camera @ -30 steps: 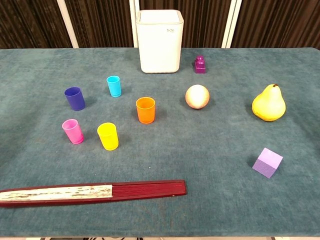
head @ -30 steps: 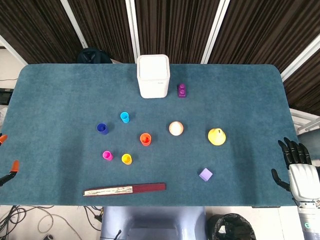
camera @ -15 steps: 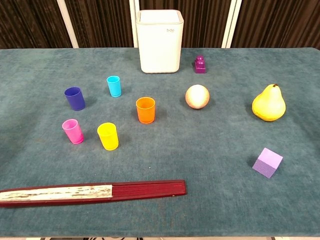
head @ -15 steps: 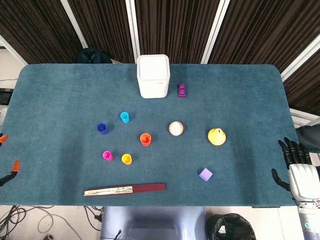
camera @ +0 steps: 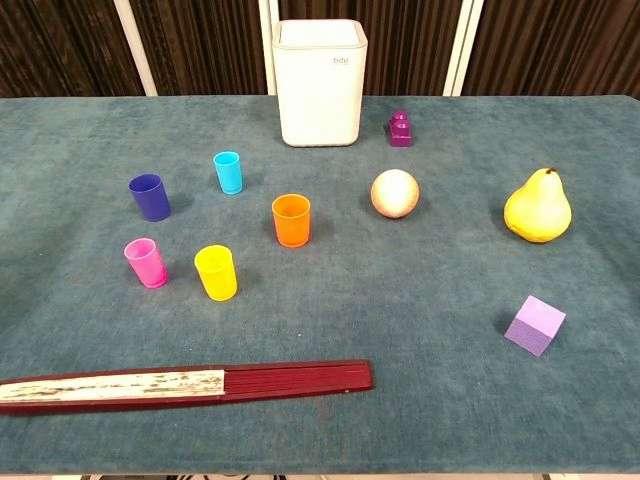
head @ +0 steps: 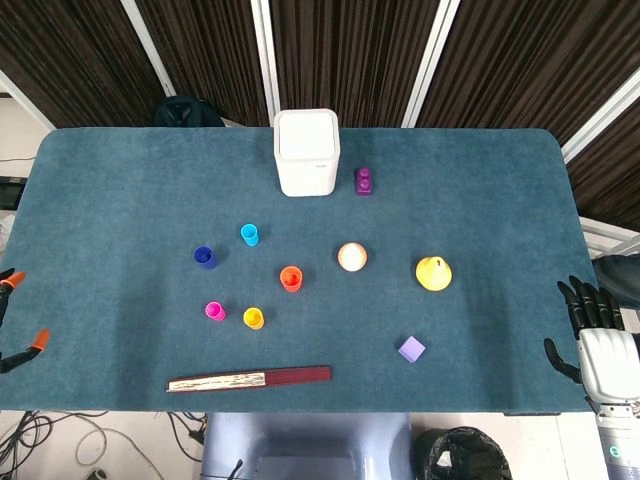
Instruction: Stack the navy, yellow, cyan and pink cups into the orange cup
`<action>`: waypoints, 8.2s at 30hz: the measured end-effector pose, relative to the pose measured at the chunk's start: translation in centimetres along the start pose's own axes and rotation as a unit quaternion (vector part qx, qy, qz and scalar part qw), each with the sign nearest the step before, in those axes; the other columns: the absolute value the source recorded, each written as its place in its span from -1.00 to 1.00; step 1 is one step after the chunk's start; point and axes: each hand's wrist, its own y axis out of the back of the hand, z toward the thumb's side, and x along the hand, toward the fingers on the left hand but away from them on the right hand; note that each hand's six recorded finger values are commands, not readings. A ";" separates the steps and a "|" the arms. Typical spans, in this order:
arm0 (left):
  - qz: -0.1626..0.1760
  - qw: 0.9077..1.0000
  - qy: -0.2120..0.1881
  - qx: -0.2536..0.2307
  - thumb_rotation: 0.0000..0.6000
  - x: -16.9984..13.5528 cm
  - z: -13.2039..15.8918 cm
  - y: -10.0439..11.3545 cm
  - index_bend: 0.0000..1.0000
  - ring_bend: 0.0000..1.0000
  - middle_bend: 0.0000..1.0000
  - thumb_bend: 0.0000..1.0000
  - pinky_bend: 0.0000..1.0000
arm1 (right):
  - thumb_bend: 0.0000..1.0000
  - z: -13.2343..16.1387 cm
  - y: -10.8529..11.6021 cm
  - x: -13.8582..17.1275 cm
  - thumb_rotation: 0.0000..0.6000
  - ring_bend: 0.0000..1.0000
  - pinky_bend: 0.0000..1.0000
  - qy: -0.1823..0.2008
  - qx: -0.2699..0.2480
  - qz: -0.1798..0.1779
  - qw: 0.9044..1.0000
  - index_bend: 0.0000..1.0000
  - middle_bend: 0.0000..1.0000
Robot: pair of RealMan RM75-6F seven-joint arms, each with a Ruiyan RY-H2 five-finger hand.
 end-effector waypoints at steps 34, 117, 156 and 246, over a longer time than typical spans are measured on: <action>-0.210 0.969 -0.079 0.107 1.00 17.6 9.7 -8.5 -0.63 -1.00 -0.81 -0.54 -1.00 | -0.14 -0.1 -0.7 -0.1 1.00 -0.91 -1.00 -0.009 0.008 0.009 1.000 -0.92 -1.00; -0.150 0.954 -0.201 0.165 1.00 16.9 26.2 -9.0 -0.15 -1.00 -0.66 -0.29 -1.00 | -0.14 -0.5 -0.6 -0.3 1.00 -0.91 -1.00 -0.019 0.006 0.001 1.000 -0.92 -1.00; -0.144 0.946 -0.267 0.113 1.00 14.1 34.7 -10.1 -0.16 -1.00 -0.66 -0.30 -1.00 | -0.14 -0.9 -0.3 -0.3 1.00 -0.91 -1.00 -0.027 0.003 -0.003 1.000 -0.91 -1.00; -0.173 0.933 -0.298 0.105 1.00 10.2 28.4 -5.7 -0.39 -1.00 -0.70 -0.39 -0.99 | -0.14 -0.3 -0.6 -0.3 1.00 -0.91 -1.00 -0.025 0.004 -0.001 1.000 -0.90 -1.00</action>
